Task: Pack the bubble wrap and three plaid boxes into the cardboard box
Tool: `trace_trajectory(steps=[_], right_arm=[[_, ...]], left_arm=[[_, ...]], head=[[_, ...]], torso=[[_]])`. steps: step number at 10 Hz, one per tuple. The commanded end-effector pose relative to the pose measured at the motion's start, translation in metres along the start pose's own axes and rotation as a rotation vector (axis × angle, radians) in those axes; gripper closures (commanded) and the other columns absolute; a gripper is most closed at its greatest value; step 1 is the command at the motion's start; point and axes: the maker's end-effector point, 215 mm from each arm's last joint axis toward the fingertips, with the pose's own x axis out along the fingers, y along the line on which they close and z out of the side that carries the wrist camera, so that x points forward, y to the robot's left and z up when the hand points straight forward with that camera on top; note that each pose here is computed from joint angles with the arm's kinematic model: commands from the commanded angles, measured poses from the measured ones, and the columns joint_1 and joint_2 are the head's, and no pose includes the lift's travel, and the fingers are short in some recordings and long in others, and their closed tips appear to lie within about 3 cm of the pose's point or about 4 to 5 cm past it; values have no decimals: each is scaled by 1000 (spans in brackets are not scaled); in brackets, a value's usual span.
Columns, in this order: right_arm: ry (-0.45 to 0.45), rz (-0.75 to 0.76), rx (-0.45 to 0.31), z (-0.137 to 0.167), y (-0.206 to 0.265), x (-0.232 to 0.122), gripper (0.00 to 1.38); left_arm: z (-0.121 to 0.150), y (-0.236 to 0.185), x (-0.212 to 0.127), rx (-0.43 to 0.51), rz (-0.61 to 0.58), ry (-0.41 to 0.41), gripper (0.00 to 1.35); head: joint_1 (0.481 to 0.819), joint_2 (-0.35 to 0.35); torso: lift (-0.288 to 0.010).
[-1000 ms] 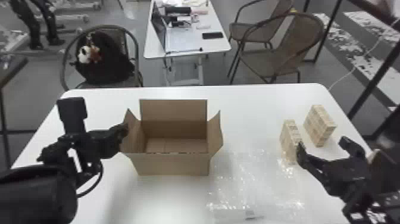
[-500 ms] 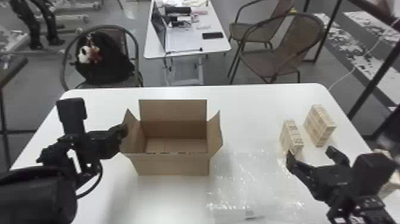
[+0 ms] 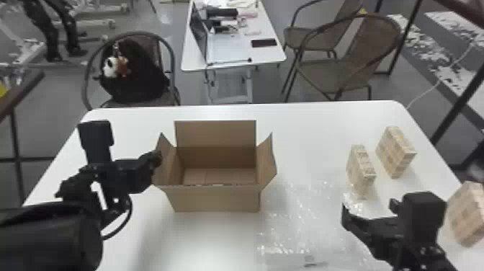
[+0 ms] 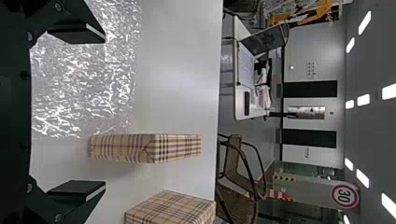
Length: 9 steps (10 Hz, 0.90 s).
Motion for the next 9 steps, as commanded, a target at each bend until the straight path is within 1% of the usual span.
trace_trajectory(steps=[1,2,3,4,5,6,7,8,9], right_arm=[[85,89,16,-18,35,21,183],[189,144,8,-29,57,34,182],[259,194,18,-38,78,41,179],[284,239,-13,-37,93,48,179],[322,227,1,-47,94,46,179],[377,188,25,-59,90,41,179],[419,146,30,-65,85,39,179],[430,121,40,-68,83,40,179],[450,120,110,-81,85,41,190]], left_arm=[[-3,-3,1,-1,-2,5,1216],[-5,-3,2,-1,-3,10,1216],[-3,-5,4,2,-3,8,1216],[-2,-6,3,2,-4,6,1216],[-2,-6,4,3,-5,6,1216],[-4,-5,3,0,-3,9,1216],[-5,-6,3,1,-5,9,1216],[-4,-5,3,4,-3,3,1216],[-4,-5,3,3,-3,5,1216]], head=[[695,79],[695,101],[695,117],[695,143],[695,166],[695,174],[695,172],[695,166],[695,164]], torso=[[-92],[-92],[-92],[-92],[-92],[-92],[-92],[-92],[-92]])
